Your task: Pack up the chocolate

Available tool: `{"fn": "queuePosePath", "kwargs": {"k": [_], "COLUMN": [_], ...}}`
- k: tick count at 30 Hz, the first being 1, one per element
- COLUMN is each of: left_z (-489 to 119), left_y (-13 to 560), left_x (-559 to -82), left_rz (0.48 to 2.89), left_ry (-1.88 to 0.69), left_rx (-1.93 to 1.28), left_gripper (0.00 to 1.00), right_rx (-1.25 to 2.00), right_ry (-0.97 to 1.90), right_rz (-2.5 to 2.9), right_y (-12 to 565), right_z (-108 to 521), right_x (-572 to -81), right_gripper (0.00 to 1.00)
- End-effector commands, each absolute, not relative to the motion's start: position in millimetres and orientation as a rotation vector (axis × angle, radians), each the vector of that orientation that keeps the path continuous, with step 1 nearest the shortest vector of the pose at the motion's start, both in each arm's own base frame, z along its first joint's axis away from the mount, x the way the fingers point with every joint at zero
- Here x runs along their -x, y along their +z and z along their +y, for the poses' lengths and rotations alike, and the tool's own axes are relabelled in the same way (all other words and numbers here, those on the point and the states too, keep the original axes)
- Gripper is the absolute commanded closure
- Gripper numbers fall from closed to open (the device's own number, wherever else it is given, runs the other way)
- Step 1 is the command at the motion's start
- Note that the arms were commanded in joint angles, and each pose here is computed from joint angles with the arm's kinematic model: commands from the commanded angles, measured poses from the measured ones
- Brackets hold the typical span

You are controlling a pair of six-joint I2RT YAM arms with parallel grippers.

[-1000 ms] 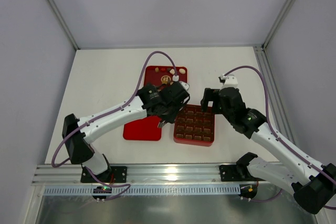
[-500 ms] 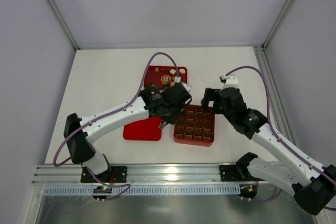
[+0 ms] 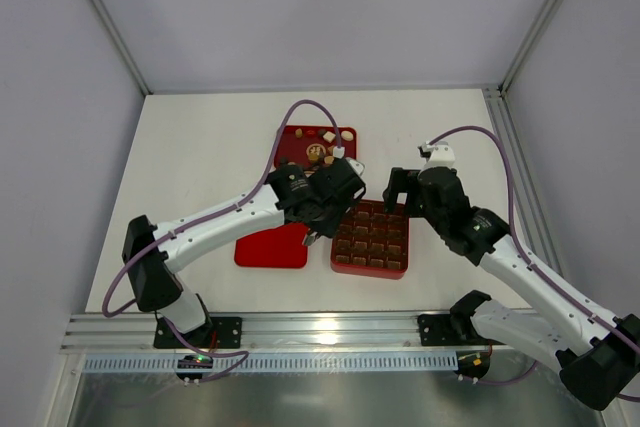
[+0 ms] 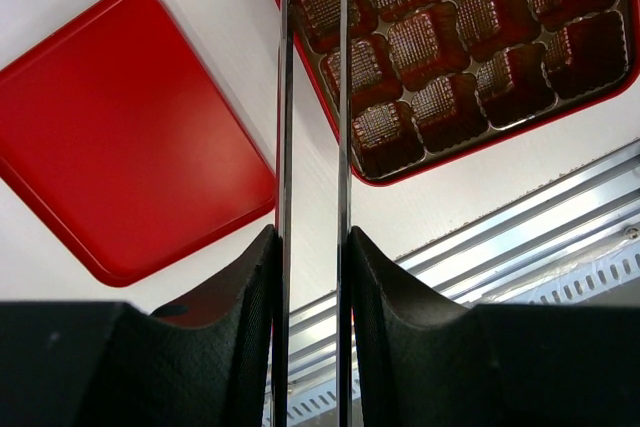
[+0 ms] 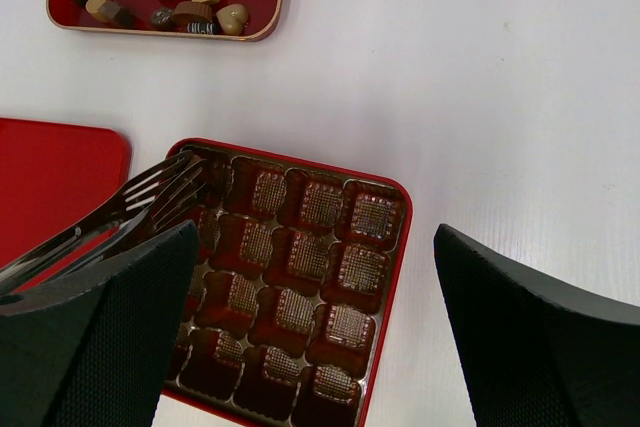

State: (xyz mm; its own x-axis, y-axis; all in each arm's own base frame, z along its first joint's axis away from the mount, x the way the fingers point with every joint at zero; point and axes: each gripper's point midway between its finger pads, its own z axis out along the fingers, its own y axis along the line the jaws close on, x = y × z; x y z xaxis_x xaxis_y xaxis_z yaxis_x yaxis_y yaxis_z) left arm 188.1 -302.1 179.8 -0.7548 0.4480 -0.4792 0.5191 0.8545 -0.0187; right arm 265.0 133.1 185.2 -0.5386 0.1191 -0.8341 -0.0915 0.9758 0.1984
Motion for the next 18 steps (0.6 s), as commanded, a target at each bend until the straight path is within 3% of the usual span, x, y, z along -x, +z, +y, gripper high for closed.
{"fn": "queuePosePath", "kwargs": {"k": [1,18], "left_z": [-306.3,-309.8], "left_y": [186.8,209.5], "left_x": [-191.5,-194.4], "left_rz": [2.533,2.489], "left_ry": [-0.214,-0.241], "left_rx": [-0.680,-0.668], "left_gripper": [0.67,0.65], "right_rx": [-0.039,-0.042], "right_ry": [0.276,0.275], "right_rz": [2.086,2.083], "right_y": [193.8,194.2], "right_z": [132.4,131.4], "right_x": [-269.3,-269.6], "right_gripper": [0.00,0.00]}}
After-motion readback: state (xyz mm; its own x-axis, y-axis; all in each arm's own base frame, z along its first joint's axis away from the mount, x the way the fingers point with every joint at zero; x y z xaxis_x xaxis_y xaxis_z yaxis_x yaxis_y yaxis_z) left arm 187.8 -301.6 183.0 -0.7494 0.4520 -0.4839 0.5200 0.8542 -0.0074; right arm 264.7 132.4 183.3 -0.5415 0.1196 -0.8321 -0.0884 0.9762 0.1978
